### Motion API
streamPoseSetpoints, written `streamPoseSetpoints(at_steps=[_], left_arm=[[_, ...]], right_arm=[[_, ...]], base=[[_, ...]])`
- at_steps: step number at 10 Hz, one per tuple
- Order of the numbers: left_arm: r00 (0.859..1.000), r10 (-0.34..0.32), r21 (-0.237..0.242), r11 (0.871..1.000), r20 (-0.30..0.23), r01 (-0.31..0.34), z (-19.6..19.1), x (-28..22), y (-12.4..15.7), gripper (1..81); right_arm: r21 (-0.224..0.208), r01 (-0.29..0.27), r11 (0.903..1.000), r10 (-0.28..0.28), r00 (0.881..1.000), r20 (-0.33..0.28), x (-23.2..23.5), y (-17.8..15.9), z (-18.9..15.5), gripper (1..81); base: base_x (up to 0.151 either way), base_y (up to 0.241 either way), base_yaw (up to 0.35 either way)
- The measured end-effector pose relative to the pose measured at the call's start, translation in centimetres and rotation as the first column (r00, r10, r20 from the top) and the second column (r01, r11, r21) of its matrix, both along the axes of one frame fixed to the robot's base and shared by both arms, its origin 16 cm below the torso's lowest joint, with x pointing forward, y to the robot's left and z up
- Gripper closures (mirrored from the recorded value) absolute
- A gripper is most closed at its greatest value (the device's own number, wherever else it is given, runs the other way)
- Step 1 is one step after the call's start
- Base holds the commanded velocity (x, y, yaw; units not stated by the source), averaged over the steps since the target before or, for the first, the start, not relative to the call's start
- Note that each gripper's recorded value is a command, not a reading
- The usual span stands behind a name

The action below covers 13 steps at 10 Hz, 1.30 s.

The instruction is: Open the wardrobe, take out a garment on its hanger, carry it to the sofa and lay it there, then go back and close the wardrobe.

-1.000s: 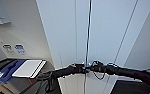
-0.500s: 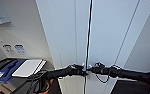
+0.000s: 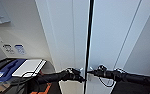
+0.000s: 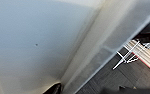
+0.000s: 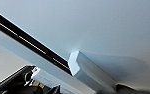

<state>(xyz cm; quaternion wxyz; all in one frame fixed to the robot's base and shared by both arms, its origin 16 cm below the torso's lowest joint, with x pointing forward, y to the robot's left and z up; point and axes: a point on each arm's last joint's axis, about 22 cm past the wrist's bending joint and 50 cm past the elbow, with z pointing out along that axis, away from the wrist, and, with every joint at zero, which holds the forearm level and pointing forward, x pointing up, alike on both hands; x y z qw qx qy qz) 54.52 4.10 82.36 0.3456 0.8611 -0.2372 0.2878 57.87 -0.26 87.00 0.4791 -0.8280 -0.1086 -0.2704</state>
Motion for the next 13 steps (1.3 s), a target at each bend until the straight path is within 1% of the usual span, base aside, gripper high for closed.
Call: streamPoseSetpoints(at_steps=[1,2,4,7,9,10,11,13], left_arm=[[1.0,-0.007,-0.026,1.0,0.005,0.007,0.0,-1.6,0.8,1.0],[1.0,-0.014,-0.049,0.999,0.004,0.014,-0.1,-3.3,1.6,1.0],[0.999,-0.031,-0.068,0.997,-0.015,0.03,0.0,-6.8,3.8,1.0],[0.999,-0.04,-0.071,0.997,-0.034,0.038,0.0,-11.9,7.8,1.0],[0.999,-0.033,-0.06,0.998,-0.041,0.03,-0.1,-14.9,10.8,1.0],[0.999,-0.017,-0.054,0.998,-0.044,0.014,-0.2,-16.2,12.6,1.0],[0.999,0.003,-0.044,0.999,-0.043,-0.005,-0.1,-17.5,14.6,1.0],[0.998,0.06,-0.083,0.995,-0.025,-0.062,1.6,-19.5,17.5,1.0]], right_arm=[[0.025,-0.007,0.9997,0.007,1.0,-0.008,-1.2,-0.4,0.0,1.0],[0.028,-0.016,0.9995,0.016,1.0,-0.016,-2.1,-0.7,0.1,1.0],[0.026,-0.047,0.9986,0.048,0.999,-0.021,-4.3,-1.4,0.2,1.0],[0.019,-0.097,0.9951,0.097,0.995,-0.017,-9.3,-4.1,0.1,1.0],[0.017,-0.112,0.9935,0.112,0.994,-0.011,-12.2,-6.3,-0.1,1.0],[0.027,-0.108,0.9938,0.109,0.994,-0.015,-13.7,-7.7,-0.2,1.0],[0.044,-0.093,0.9947,0.094,0.995,-0.024,-15.3,-9.6,-0.2,1.0],[0.05,-0.059,0.997,0.061,0.997,-0.04,-17.7,-13.2,-0.2,1.0]], base=[[0.0,0.0,0.0],[0.0,0.0,0.0],[0.0,0.0,0.0],[0.0,0.0,0.0],[0.0,0.0,0.0],[0.0,0.0,0.0],[0.0,0.0,0.0],[0.0,0.0,0.0]])
